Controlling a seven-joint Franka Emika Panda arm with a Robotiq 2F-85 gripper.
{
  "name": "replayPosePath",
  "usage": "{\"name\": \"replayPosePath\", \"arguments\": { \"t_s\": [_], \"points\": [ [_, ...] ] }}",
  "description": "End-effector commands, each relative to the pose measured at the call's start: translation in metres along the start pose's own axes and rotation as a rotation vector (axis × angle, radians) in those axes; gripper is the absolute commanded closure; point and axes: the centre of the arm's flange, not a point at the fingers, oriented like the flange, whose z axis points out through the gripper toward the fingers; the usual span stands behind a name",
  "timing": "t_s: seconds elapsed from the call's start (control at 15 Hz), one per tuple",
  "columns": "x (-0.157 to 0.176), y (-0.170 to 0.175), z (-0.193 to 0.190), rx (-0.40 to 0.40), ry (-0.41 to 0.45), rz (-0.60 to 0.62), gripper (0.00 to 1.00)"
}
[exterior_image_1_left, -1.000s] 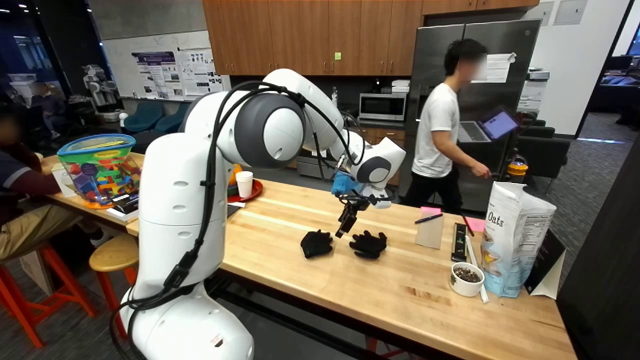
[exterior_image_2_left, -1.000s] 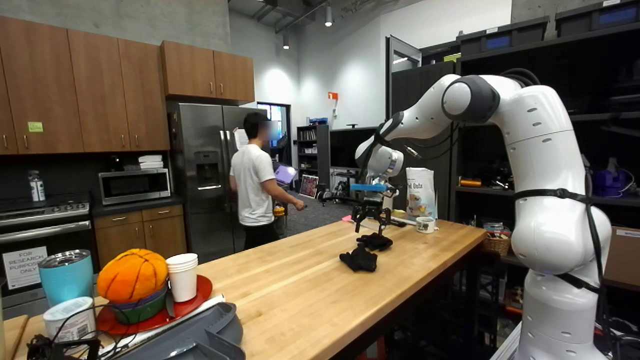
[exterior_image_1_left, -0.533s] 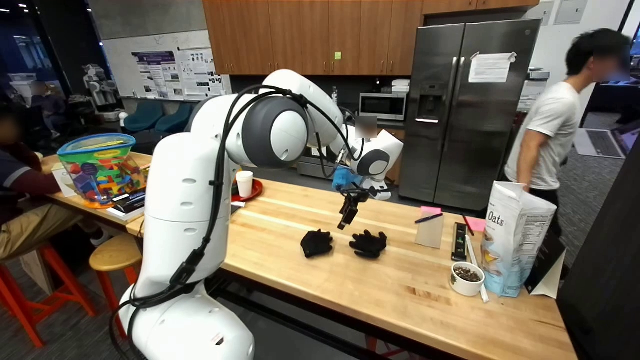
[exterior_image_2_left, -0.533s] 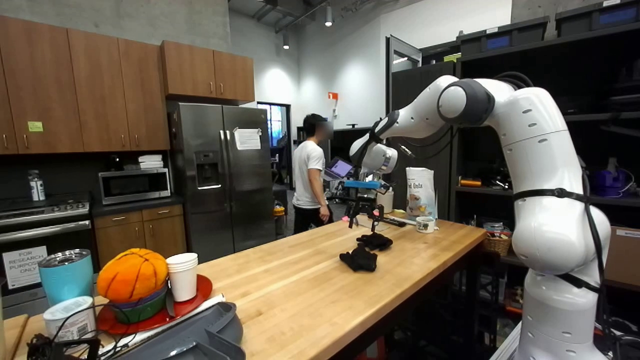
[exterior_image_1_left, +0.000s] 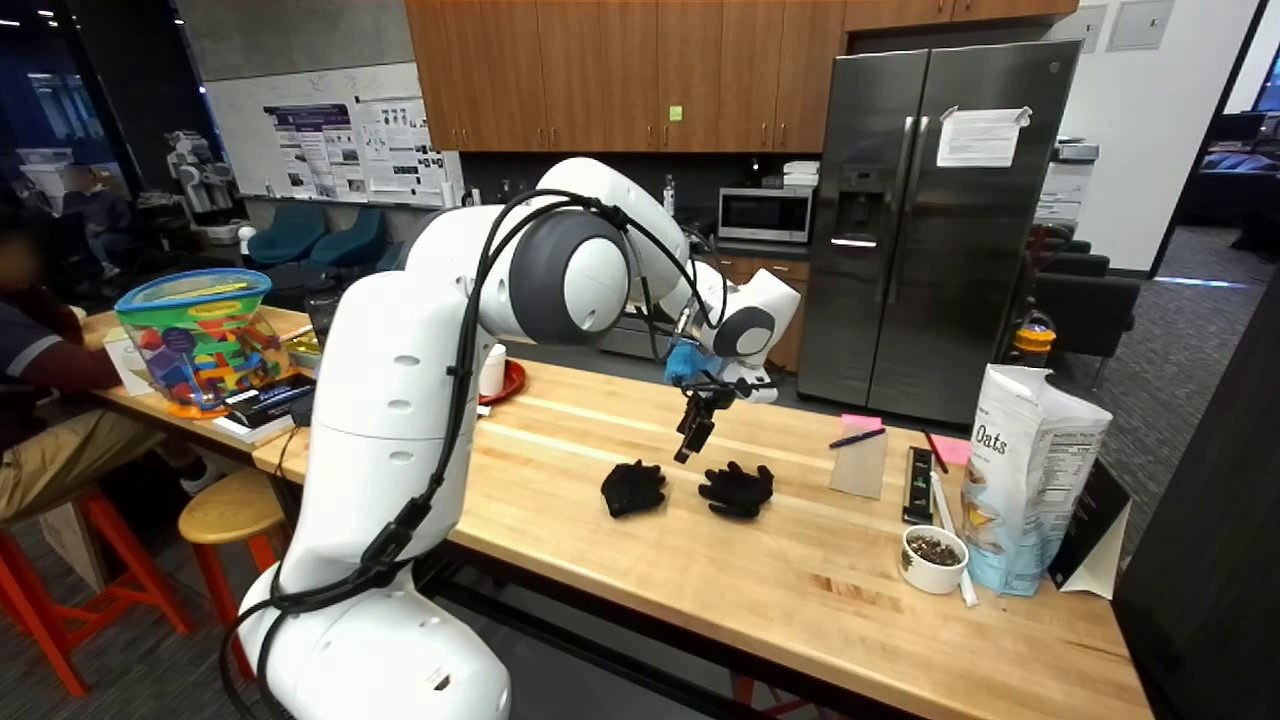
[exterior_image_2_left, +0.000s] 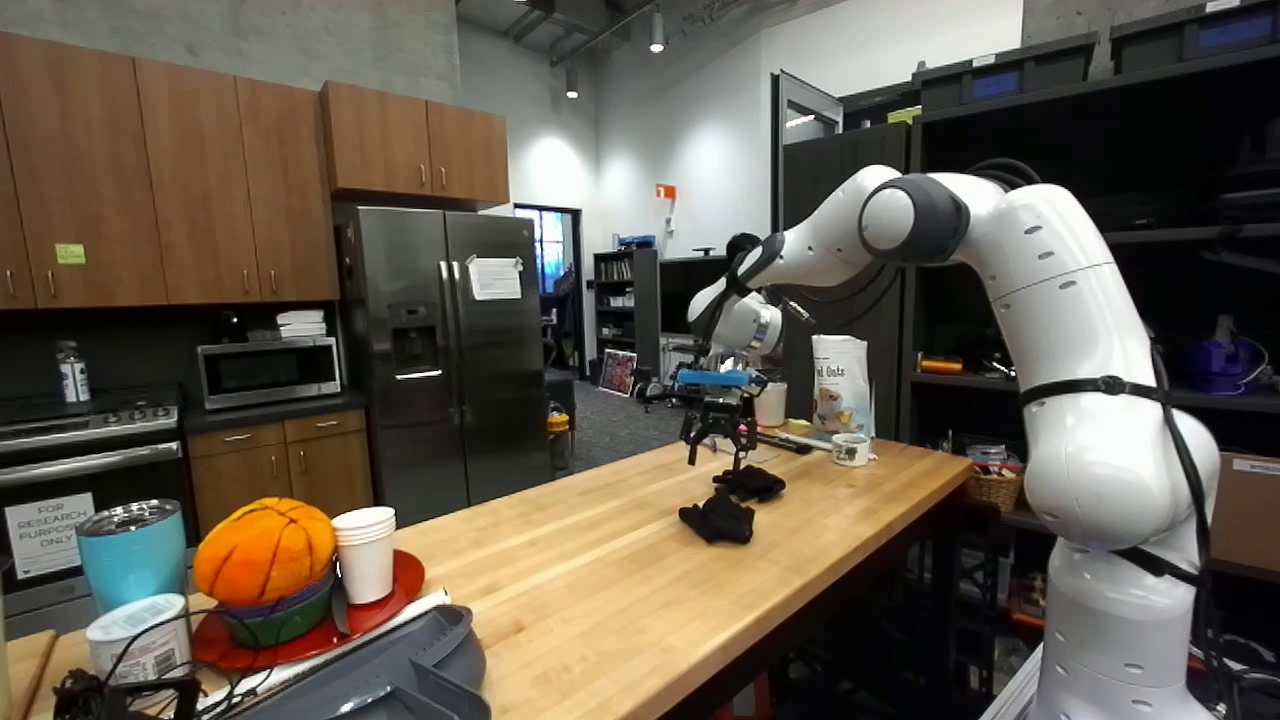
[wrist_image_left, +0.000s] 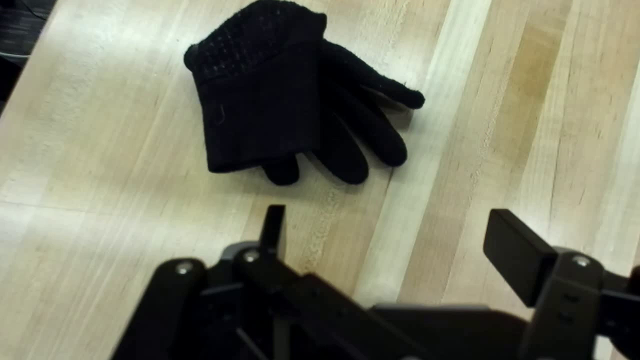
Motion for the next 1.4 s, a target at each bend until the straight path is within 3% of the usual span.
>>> {"name": "replayPosePath", "arguments": {
  "t_s": [0.0, 0.53, 1.33],
  "points": [
    [-0.008, -0.016, 0.008, -0.046, 0.019, -0.037, 0.00],
    [-0.051, -0.024, 0.032, -0.108, 0.067, -0.121, 0.00],
    [-0.070, 0.002, 0.054, -0.145, 0.078, -0.120, 0.00]
  ]
}}
